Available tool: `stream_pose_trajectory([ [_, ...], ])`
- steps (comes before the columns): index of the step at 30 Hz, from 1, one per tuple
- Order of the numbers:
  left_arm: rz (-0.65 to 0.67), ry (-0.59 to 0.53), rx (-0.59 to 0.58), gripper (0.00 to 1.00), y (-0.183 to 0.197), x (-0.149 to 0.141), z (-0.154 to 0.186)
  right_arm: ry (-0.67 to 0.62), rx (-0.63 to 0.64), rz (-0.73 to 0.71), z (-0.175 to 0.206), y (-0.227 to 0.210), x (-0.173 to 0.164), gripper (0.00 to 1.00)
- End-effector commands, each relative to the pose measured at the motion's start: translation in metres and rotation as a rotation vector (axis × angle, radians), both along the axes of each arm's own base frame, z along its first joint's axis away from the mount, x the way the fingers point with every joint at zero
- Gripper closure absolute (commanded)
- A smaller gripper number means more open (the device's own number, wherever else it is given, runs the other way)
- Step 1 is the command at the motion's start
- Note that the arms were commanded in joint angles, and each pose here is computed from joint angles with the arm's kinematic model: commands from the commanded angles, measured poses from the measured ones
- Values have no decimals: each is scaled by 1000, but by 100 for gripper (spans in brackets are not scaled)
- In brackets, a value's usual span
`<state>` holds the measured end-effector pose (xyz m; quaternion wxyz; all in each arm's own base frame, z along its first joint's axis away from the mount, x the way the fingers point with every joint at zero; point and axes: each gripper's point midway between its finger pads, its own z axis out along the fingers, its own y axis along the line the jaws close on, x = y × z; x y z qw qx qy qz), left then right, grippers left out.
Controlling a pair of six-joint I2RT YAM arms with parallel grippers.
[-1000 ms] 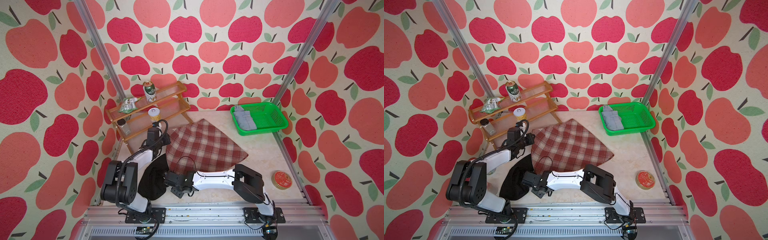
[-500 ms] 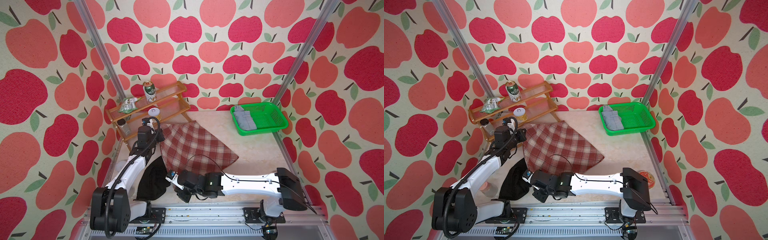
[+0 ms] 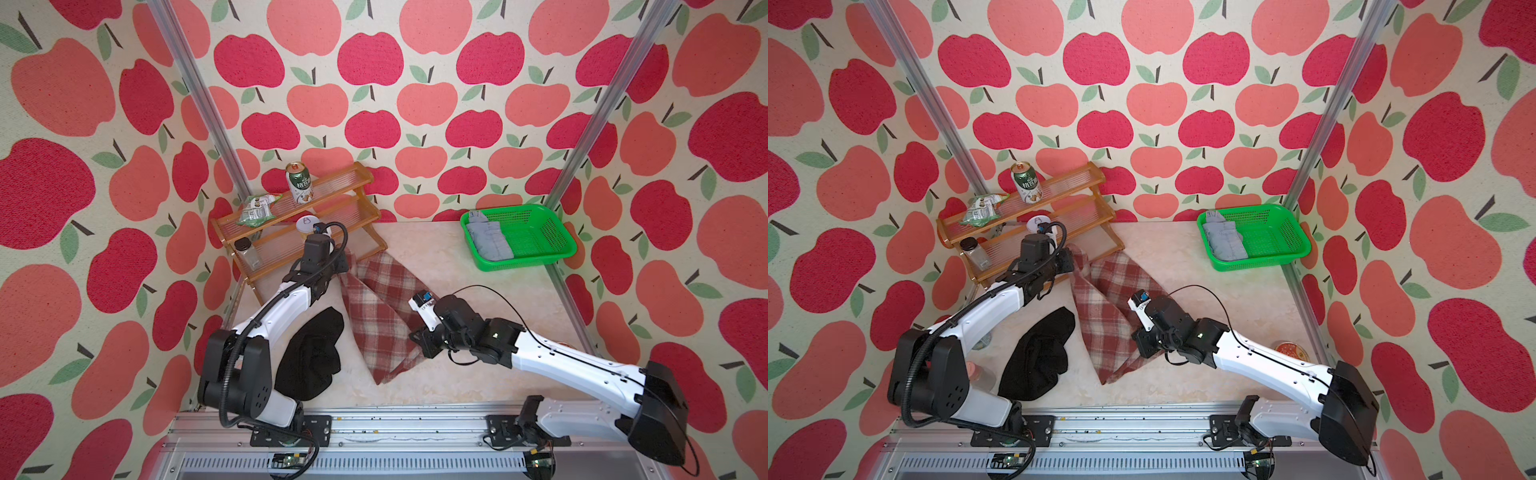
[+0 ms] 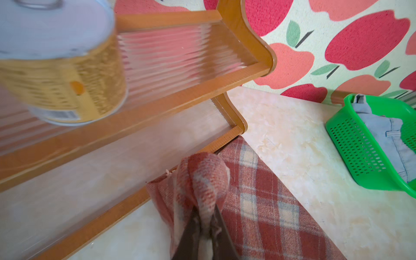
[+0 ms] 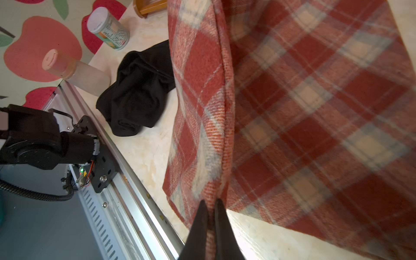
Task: Roll up the skirts
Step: Fold the skirt at the center of the board.
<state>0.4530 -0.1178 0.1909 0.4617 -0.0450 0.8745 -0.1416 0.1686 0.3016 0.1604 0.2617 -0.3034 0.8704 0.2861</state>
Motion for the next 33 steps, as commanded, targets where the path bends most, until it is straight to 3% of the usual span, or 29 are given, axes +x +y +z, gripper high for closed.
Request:
stream_pose_trajectory([
  [1,-3,2,72,88,-11,27,0,62,1,-71,-4,-28,9,98],
  [10,-114,81,178,88,-73,81,-47,152,-78,-253,-36,-81,50,99],
  [16,-145,121,174,83,-93,100,-79,238,-150,-337,-70,-104,65,99],
  [19,-195,115,192,67,-108,106,-89,259,-188,-399,-87,-120,76,75],
  [21,-283,85,166,55,-126,107,-90,264,-185,-436,-93,-127,83,71],
  [23,-356,48,151,33,-143,105,-85,269,-194,-467,-99,-135,87,65],
  [24,-383,34,150,29,-148,103,-83,270,-201,-476,-101,-138,88,64],
  [27,-455,-6,125,26,-157,94,-72,288,-205,-480,-108,-142,86,61],
  [30,-486,-47,110,24,-158,83,-62,299,-207,-481,-113,-143,83,42],
  [33,-509,-103,96,23,-158,68,-44,314,-197,-478,-117,-142,80,35],
])
